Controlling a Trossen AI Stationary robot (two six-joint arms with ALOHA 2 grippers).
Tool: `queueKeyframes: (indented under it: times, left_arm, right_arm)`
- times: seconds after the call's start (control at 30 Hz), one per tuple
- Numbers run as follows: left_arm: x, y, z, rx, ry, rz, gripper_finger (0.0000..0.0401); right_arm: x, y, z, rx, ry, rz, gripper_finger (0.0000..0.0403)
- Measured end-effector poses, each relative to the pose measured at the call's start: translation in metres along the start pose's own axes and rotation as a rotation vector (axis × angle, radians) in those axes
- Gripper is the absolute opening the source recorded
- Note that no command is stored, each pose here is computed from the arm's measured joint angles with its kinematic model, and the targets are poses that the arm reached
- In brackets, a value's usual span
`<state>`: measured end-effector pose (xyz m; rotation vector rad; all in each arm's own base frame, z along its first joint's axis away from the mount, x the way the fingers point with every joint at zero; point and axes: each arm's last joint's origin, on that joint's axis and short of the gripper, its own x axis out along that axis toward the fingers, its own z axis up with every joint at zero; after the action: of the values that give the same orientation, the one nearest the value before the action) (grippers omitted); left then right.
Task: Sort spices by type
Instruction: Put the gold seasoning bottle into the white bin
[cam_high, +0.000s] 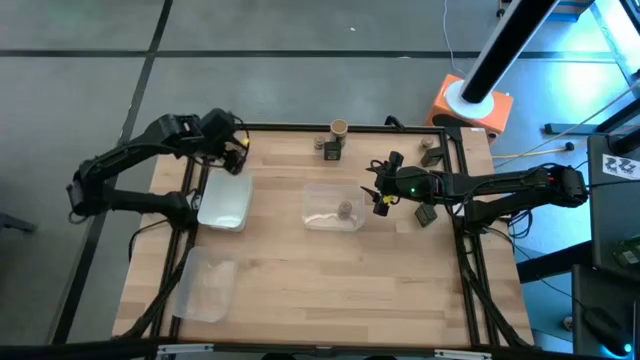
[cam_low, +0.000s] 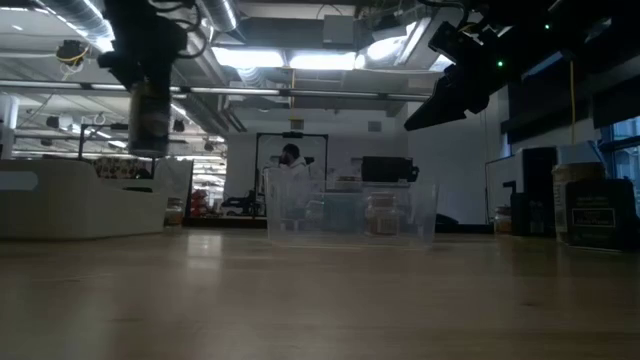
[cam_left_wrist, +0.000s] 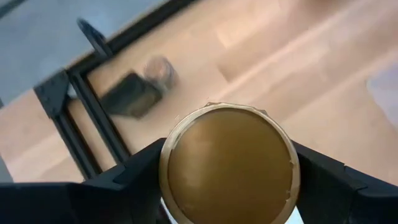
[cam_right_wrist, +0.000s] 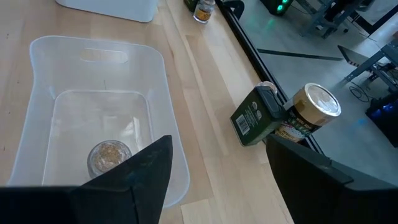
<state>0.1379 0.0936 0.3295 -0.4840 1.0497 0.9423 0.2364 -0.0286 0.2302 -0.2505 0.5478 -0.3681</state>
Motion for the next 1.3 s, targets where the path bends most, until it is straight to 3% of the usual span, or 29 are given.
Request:
queueKeyframes:
  times: [0.2,0.53,0.77,1.3]
  left_arm:
    - [-0.001,-0.008,-0.011,0.0,0.057,0.001,0.0271]
    - [0.022,-0.019,-0.033,-0.01,0.132,0.071,0.0271]
    - [0.039,-0.022,-0.045,-0.024,0.127,0.15,0.0271]
    - [0.08,-0.026,-0.064,-0.043,0.103,0.192,0.0271]
  right_arm:
    - [0.0,0.0,0.0,0.0,0.0,0.0,0.026]
    - [0.002,0.002,-0.005,-0.006,-0.014,-0.002,0.026]
    - [0.002,0.001,-0.004,-0.014,-0.03,-0.006,0.026]
    - [0.002,0.001,-0.004,-0.015,-0.03,-0.005,0.026]
